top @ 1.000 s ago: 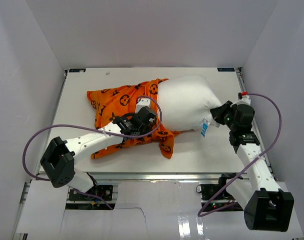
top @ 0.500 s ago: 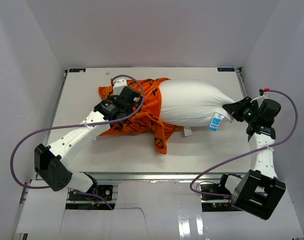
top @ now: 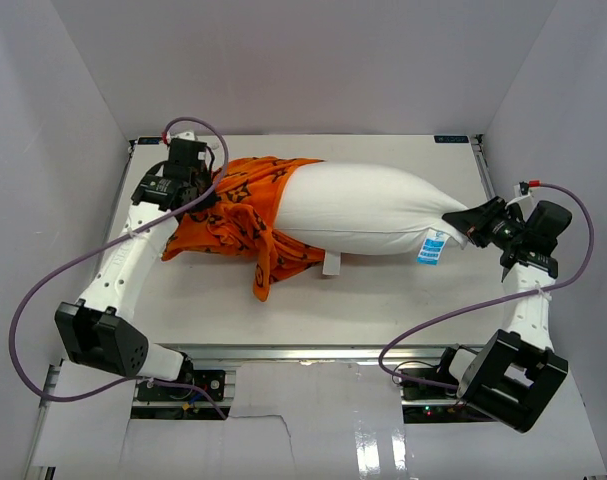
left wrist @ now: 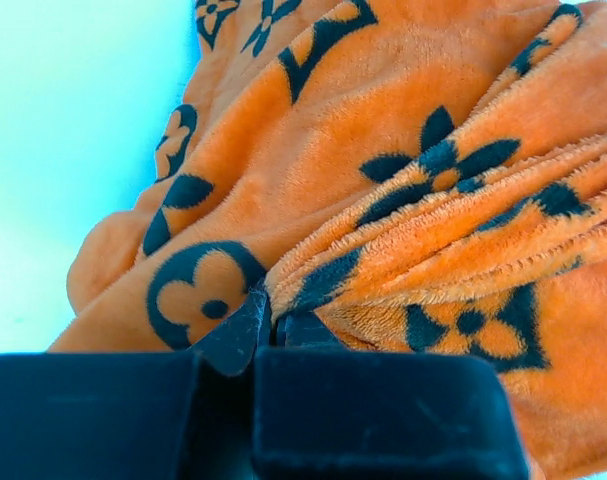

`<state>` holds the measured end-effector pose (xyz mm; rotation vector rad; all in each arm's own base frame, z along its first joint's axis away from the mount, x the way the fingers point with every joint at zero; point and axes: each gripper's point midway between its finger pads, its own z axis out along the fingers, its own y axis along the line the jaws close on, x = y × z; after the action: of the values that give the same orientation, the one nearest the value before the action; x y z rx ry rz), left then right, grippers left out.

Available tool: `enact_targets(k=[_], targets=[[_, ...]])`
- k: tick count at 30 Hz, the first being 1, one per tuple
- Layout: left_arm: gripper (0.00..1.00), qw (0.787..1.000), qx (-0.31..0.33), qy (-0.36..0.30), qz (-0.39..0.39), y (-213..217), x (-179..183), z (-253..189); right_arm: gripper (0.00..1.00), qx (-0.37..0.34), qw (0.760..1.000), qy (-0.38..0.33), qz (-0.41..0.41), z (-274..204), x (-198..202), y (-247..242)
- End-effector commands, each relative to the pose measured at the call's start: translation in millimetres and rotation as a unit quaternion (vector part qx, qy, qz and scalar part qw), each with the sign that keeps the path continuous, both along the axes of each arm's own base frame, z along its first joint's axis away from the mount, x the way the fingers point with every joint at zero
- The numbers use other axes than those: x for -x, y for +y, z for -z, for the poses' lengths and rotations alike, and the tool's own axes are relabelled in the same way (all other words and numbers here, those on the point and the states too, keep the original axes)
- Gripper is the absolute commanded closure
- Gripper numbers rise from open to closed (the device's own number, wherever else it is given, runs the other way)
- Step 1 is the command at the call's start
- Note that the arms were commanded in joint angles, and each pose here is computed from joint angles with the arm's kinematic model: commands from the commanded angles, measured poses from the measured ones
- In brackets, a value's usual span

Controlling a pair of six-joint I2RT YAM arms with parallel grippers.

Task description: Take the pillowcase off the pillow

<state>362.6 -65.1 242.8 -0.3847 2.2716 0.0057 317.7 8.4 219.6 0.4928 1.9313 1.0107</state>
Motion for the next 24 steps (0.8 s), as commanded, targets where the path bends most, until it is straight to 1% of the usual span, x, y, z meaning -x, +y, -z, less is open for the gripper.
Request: enact_targets(k=[1, 2, 3, 5, 8, 9, 10, 12, 14, 18, 19, 20, 21, 22, 23, 24], targets=[[1.00, 0.946, -0.193, -0.063, -0.253, 175.7, 29.7, -80.7, 0.92, 0.137, 0.958, -0.078, 0.240, -44.6, -32.5, -130.4], [1.00, 0.951, -0.185, -0.068, -0.240, 174.7, 25.5, -86.0, 0.92, 0.137, 0.957, -0.078, 0.243, -45.0, -32.6, -132.4], [1.00, 0.945, -0.186, -0.061, -0.261, 193.9, 27.9, -85.8, 0.92, 0.137, 0.957, -0.078, 0.244, -45.7, -32.3, -133.6], [1.00, 0.945, -0.189, -0.056, -0.260, 201.1, 25.7, -88.5, 0.92, 0.136, 0.956, -0.080, 0.248, -48.1, -32.1, -137.3], [1.00, 0.951, -0.175, -0.035, -0.252, 206.4, 15.5, -75.4, 0.92, 0.129, 0.955, -0.074, 0.258, -46.2, -29.7, -145.9], [1.00, 0.951, -0.172, -0.038, -0.253, 207.5, 11.6, -79.6, 0.92, 0.127, 0.955, -0.071, 0.258, -44.4, -29.2, -146.8], [1.00, 0.951, -0.174, -0.021, -0.255, 209.2, 8.8, -72.2, 0.92, 0.125, 0.955, -0.072, 0.259, -44.6, -28.7, -148.5], [1.00, 0.948, -0.174, -0.022, -0.265, 211.4, 9.8, -72.0, 0.92, 0.126, 0.955, -0.072, 0.259, -44.8, -28.4, -150.7], [1.00, 0.945, -0.174, -0.038, -0.274, 215.5, 11.7, -76.2, 0.92, 0.125, 0.955, -0.069, 0.261, -42.7, -28.7, -152.8], [1.00, 0.939, -0.177, -0.032, -0.294, 237.5, 11.4, -75.2, 0.92, 0.122, 0.954, -0.067, 0.266, -43.3, -31.1, -157.9], [1.00, 0.940, -0.169, -0.040, -0.295, 239.0, 9.1, -84.8, 0.92, 0.122, 0.954, -0.069, 0.264, -44.3, -31.8, -157.7], [1.00, 0.953, -0.142, -0.039, -0.264, 227.6, -2.6, -80.8, 0.92, 0.121, 0.958, -0.080, 0.247, -48.0, -33.0, -152.2], [0.96, 0.962, -0.117, -0.047, -0.241, 217.1, -8.2, -83.3, 0.92, 0.119, 0.962, -0.091, 0.229, -50.6, -33.6, -146.5], [0.79, 0.980, -0.062, -0.059, -0.181, 190.4, -20.0, -80.8, 0.92, 0.115, 0.967, -0.102, 0.202, -50.3, -35.3, -135.1], [0.68, 0.988, -0.027, -0.071, -0.135, 169.7, -25.7, -81.2, 0.92, 0.110, 0.972, -0.115, 0.175, -50.7, -36.8, -124.1], [0.55, 0.990, 0.000, -0.120, -0.081, 147.7, -27.6, -101.8, 0.92, 0.109, 0.975, -0.154, 0.116, -60.3, -38.1, -103.0]])
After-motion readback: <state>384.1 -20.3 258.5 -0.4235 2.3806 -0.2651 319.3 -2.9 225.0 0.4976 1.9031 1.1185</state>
